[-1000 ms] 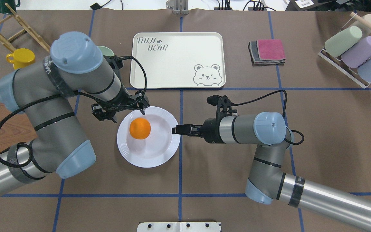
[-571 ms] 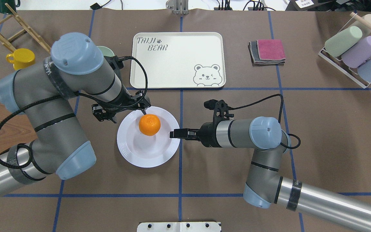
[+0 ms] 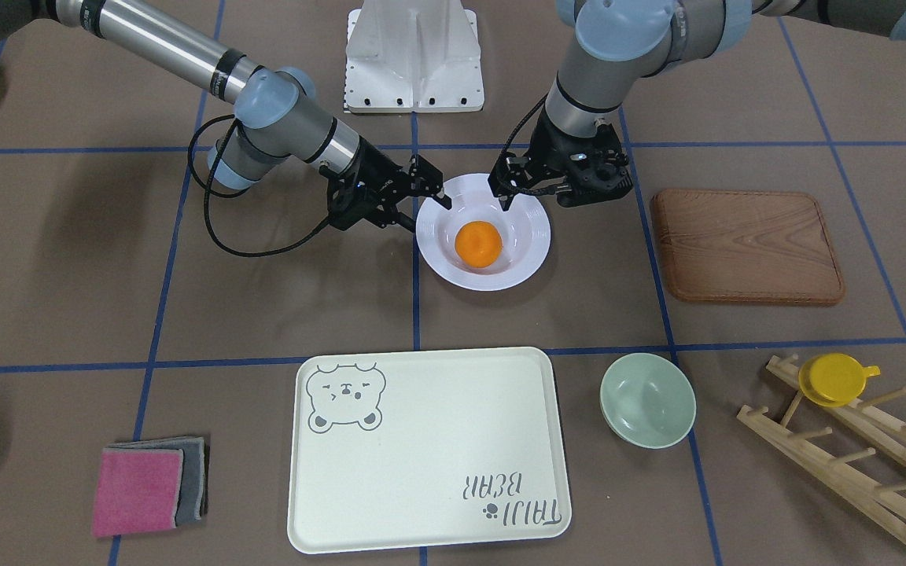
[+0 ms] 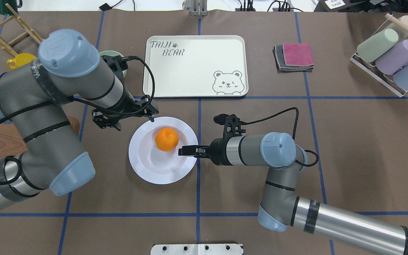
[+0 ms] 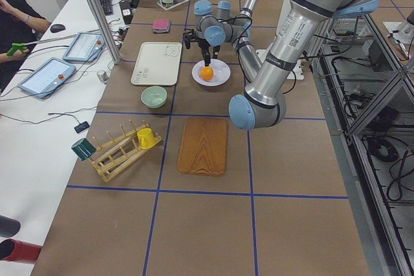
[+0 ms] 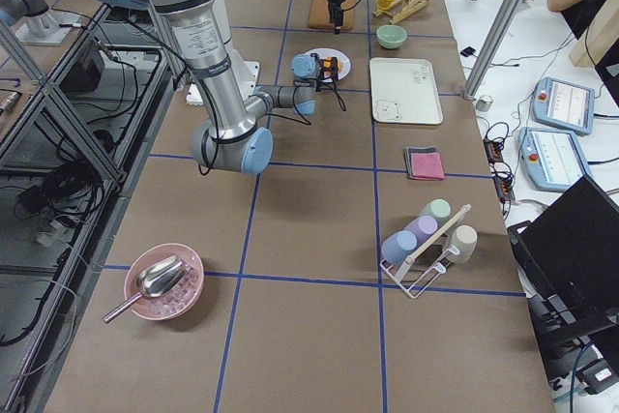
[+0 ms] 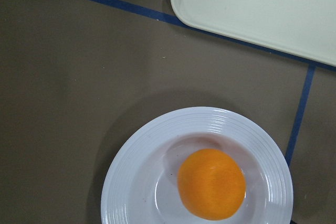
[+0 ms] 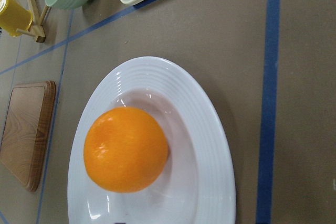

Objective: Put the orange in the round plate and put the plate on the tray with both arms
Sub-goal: 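Raise the left gripper away while the right gripper grips the plate rim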

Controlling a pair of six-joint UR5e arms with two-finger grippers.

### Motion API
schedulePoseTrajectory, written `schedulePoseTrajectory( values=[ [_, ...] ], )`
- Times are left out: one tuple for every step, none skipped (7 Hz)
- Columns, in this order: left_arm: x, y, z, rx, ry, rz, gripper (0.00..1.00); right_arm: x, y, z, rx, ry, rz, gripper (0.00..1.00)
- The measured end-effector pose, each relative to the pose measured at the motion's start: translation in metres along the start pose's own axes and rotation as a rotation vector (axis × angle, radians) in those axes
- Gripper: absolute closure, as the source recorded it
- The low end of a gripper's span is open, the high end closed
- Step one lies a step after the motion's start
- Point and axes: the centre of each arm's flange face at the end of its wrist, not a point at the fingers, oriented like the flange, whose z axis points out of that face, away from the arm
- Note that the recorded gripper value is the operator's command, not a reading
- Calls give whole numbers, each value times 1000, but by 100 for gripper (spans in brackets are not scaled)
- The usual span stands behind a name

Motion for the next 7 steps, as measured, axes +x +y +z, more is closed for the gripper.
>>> schedulePoseTrajectory(
  values=[
    [-3, -4, -3, 5, 1, 6, 2, -5, 0, 2, 0, -8, 2, 63],
    [-7, -8, -6, 9, 1, 14, 2, -10, 0, 2, 1, -17, 3, 72],
    [-14, -12, -9, 14, -2, 20, 2, -13, -1, 2, 2, -25, 5, 76],
    [-21, -14, -10, 17, -5, 20, 2, -16, -1, 1, 8, -42, 17, 77],
    [-25, -16, -11, 20, -6, 19, 2, -20, -2, -1, 19, -66, 33, 79],
    [-26, -17, -12, 21, -6, 18, 2, -24, -3, -3, 27, -84, 44, 80],
    [-26, -17, -13, 23, -5, 18, 2, -30, -4, -3, 31, -98, 55, 80]
  ],
)
